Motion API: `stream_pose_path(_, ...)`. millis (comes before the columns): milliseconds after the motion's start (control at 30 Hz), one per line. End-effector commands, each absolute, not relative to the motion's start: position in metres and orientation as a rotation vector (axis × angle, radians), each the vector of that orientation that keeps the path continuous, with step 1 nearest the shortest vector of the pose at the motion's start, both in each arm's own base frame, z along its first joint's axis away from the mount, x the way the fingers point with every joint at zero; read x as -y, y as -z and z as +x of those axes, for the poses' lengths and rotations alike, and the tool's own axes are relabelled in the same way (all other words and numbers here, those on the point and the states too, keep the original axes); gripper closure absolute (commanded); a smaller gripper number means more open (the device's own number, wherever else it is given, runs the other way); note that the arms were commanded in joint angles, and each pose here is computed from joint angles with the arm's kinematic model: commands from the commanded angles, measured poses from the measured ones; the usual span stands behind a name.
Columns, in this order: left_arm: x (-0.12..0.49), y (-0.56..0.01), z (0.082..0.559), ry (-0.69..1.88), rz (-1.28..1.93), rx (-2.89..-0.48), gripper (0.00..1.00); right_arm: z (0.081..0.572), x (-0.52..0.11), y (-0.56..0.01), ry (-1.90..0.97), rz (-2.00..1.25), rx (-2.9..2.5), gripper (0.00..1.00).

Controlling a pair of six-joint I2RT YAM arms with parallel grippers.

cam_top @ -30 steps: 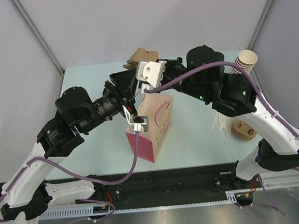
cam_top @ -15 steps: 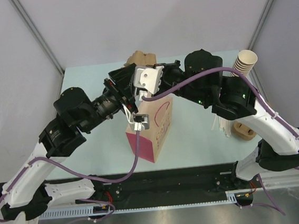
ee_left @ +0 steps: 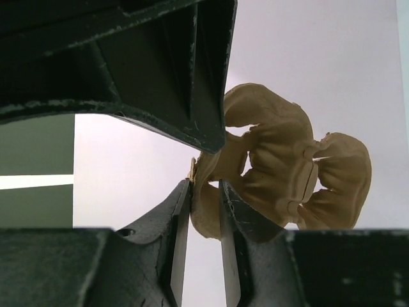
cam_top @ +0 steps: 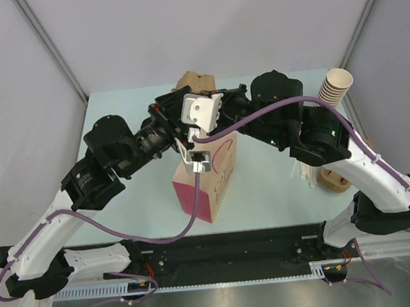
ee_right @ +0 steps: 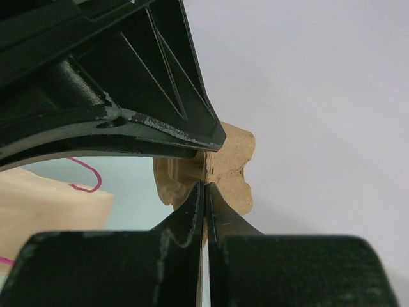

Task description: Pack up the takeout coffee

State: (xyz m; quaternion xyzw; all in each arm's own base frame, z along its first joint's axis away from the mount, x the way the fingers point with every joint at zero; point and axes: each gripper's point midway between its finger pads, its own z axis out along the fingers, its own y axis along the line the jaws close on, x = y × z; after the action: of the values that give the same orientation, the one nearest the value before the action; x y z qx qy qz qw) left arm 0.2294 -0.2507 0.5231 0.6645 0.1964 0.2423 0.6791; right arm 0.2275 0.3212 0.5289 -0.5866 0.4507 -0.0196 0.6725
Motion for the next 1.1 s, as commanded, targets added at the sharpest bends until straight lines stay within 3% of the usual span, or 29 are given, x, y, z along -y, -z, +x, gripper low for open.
stream_pose_path(0, 0.242, -0.541, 0.234, -0.598, 1.438, -0.444, 0.71, 0.224, -0.317, -0.543, 0.059, -1.284, -0.988, 1.0)
stream_pose_path(300, 0.241, -0.539, 0.239, -0.606, 1.44, -0.459, 0.8, 0.221, -0.319, -0.542, 0.061, -1.292, -0.984, 1.0)
stream_pose_path(400, 0.241, -0.539, 0.237, -0.598, 1.443, -0.453, 0.87, 0.221, -0.318, -0.542, 0.062, -1.292, -0.987, 1.0)
stream_pose_path(467, 0.24, -0.539, 0.236, -0.591, 1.436, -0.452, 1.0, 0.22, -0.318, -0.543, 0.045, -1.276, -0.994, 1.0)
stream_pose_path(500, 0.24, -0.54, 0.236, -0.588, 1.431, -0.451, 1.0, 0.219, -0.316, -0.549, 0.031, -1.255, -0.995, 0.99)
stream_pose_path(533, 0.24, -0.539, 0.235, -0.585, 1.43, -0.452, 1.0, 0.22, -0.315, -0.552, 0.024, -1.235, -1.001, 0.83)
stream_pose_path(600, 0.237, -0.541, 0.235, -0.56, 1.407, -0.471, 1.0, 0.223, -0.305, -0.564, -0.021, -1.161, -1.035, 0.66)
stream_pose_path(633, 0.235, -0.543, 0.234, -0.55, 1.397, -0.476, 1.0, 0.223, -0.3, -0.569, -0.061, -1.148, -1.035, 0.48)
stream_pose_path(733, 0.222, -0.555, 0.237, -0.533, 1.317, -0.517, 1.0, 0.234, -0.275, -0.577, -0.156, -1.048, -1.1, 0.27)
stream_pose_path(900, 0.202, -0.582, 0.232, -0.449, 1.175, -0.556, 1.0, 0.242, -0.229, -0.571, -0.34, -0.917, -1.206, 0.18)
stream_pose_path(1067, 0.177, -0.605, 0.229, -0.369, 1.011, -0.61, 1.0, 0.265, -0.208, -0.506, -0.483, -0.769, -1.486, 0.15)
